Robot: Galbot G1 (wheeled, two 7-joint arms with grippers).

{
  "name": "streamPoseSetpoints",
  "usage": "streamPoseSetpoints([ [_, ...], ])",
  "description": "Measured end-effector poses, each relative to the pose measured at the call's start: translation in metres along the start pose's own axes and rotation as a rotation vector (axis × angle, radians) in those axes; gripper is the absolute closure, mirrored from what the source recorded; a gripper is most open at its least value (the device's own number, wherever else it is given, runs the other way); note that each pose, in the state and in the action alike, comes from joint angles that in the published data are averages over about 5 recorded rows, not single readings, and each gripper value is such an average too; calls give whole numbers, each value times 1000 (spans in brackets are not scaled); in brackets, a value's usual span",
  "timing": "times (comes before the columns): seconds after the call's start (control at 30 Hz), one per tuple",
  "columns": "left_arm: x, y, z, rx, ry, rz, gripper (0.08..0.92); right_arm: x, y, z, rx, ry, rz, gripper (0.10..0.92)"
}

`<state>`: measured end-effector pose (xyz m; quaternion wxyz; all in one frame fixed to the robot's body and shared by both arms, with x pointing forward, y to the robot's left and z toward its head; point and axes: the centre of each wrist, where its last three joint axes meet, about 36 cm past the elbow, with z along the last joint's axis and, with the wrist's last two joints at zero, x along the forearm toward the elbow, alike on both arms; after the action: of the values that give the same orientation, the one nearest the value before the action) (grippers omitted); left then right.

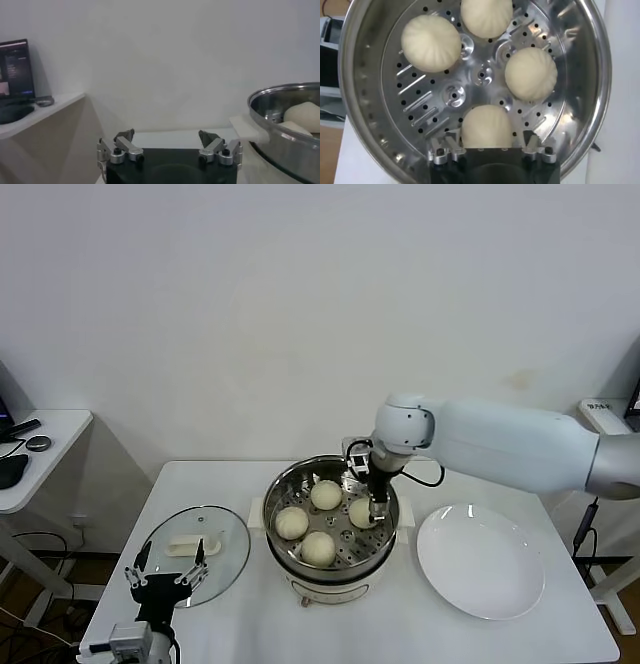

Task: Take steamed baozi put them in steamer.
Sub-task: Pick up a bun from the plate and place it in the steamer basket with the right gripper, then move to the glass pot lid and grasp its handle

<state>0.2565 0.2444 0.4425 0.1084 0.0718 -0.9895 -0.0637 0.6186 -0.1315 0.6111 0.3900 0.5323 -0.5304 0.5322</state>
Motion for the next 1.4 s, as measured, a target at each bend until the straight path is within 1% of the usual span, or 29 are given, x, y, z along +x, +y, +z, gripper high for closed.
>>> streamPoseSetpoints([
  [0.1, 1, 1, -2, 1, -3, -4, 177, 12, -2, 10, -22, -35, 28, 200],
  [0.2, 1, 1, -5, 11, -18, -13, 177, 27, -4, 25, -64, -114, 75, 200],
  [0.3, 2, -1, -9, 32, -38, -26, 177, 46, -5, 44, -115, -234, 141, 200],
  [0.43, 4, -4, -13, 60, -62, -36, 177, 69, 2, 78, -186, -419, 259, 200],
  [0.57, 3, -6, -15, 77, -79, -37, 177, 78, 14, 117, -267, -607, 403, 200],
  [0.67, -2, -6, -15, 79, -90, -44, 177, 70, 27, 140, -336, -742, 500, 200],
  [0.77, -9, -5, -14, 74, -96, -57, 177, 53, 44, 157, -418, -881, 592, 200],
  [0.9, -20, 0, -10, 45, -111, -71, 177, 18, 73, 178, -567, -1062, 739, 200],
  [1.0, -27, 4, -7, -10, -136, -71, 177, -14, 101, 196, -709, -1165, 861, 200],
  [1.07, -32, 6, -5, -66, -159, -72, 177, -40, 123, 205, -810, -1206, 934, 200],
  [1.17, -43, 8, 1, -187, -198, -90, 177, -77, 159, 212, -958, -1230, 1020, 200],
  [1.27, -53, 11, 8, -356, -234, -122, 177, -107, 195, 216, -1080, -1220, 1082, 200],
  [1.4, -64, 15, 23, -630, -266, -156, 177, -129, 235, 218, -1188, -1186, 1147, 200],
])
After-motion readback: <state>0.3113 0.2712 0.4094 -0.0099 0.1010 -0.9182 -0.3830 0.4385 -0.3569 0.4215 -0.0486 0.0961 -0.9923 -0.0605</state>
